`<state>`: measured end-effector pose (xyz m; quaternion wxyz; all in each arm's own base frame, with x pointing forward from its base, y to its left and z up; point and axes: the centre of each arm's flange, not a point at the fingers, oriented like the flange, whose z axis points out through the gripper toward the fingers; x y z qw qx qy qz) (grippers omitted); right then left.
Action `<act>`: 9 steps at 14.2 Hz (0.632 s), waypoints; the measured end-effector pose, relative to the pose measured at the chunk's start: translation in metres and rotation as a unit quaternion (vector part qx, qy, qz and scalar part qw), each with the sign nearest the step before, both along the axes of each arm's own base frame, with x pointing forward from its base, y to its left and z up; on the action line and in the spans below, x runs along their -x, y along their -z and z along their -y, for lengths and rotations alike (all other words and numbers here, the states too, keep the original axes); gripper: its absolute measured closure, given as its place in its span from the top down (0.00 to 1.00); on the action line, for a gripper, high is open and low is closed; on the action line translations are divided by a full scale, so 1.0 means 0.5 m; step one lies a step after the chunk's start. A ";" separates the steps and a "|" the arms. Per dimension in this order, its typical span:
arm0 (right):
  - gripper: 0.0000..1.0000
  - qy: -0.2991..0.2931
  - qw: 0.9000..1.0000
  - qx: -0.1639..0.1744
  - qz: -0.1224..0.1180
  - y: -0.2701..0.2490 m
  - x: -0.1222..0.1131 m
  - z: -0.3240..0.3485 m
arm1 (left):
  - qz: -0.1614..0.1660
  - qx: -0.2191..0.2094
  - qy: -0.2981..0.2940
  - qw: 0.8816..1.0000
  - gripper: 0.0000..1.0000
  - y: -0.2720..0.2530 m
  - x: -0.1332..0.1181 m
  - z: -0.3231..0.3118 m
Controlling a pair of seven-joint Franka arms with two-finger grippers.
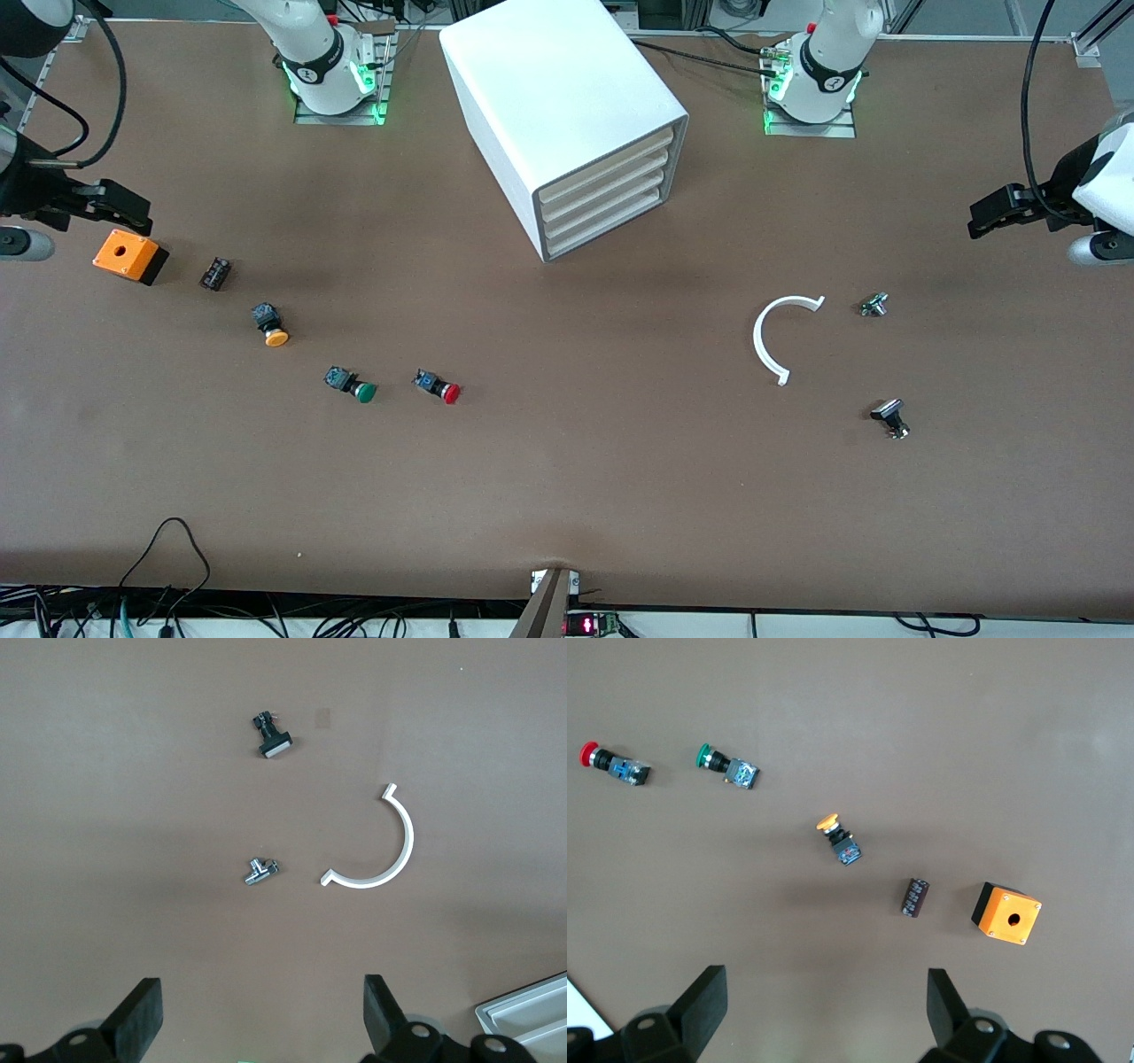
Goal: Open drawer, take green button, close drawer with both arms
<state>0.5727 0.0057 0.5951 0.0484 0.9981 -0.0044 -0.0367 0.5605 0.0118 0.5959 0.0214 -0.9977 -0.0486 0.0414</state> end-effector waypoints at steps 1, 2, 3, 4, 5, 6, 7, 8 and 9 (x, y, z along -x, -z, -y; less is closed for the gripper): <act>1.00 0.002 1.000 -0.001 0.000 0.000 0.000 0.003 | 0.002 0.000 -0.001 1.000 1.00 -0.004 0.000 -0.002; 1.00 0.005 1.000 -0.001 0.000 0.000 0.000 0.009 | 0.003 0.000 -0.002 1.000 1.00 -0.006 -0.001 -0.004; 1.00 0.009 1.000 -0.004 0.001 -0.001 0.001 0.015 | 0.004 0.000 -0.002 1.000 1.00 -0.006 -0.003 -0.005; 1.00 0.015 1.000 -0.012 0.001 -0.002 0.001 0.021 | 0.005 0.000 -0.002 1.000 1.00 -0.007 -0.007 -0.005; 1.00 0.024 0.999 -0.025 0.002 -0.004 0.002 0.032 | 0.006 0.000 -0.002 1.000 1.00 -0.008 -0.013 -0.006; 1.00 0.034 0.999 -0.036 0.004 -0.008 0.004 0.048 | 0.008 0.000 -0.003 1.000 1.00 -0.010 -0.018 -0.009; 1.00 0.042 0.998 -0.041 0.006 -0.011 0.006 0.063 | 0.009 0.000 -0.004 1.000 1.00 -0.010 -0.023 -0.010; 1.00 0.045 0.998 -0.043 0.008 -0.014 0.007 0.070 | 0.010 0.001 -0.004 1.000 1.00 -0.010 -0.026 -0.011; 1.00 0.045 0.998 -0.043 0.008 -0.016 0.008 0.070 | 0.009 0.001 -0.004 1.000 1.00 -0.008 -0.028 -0.011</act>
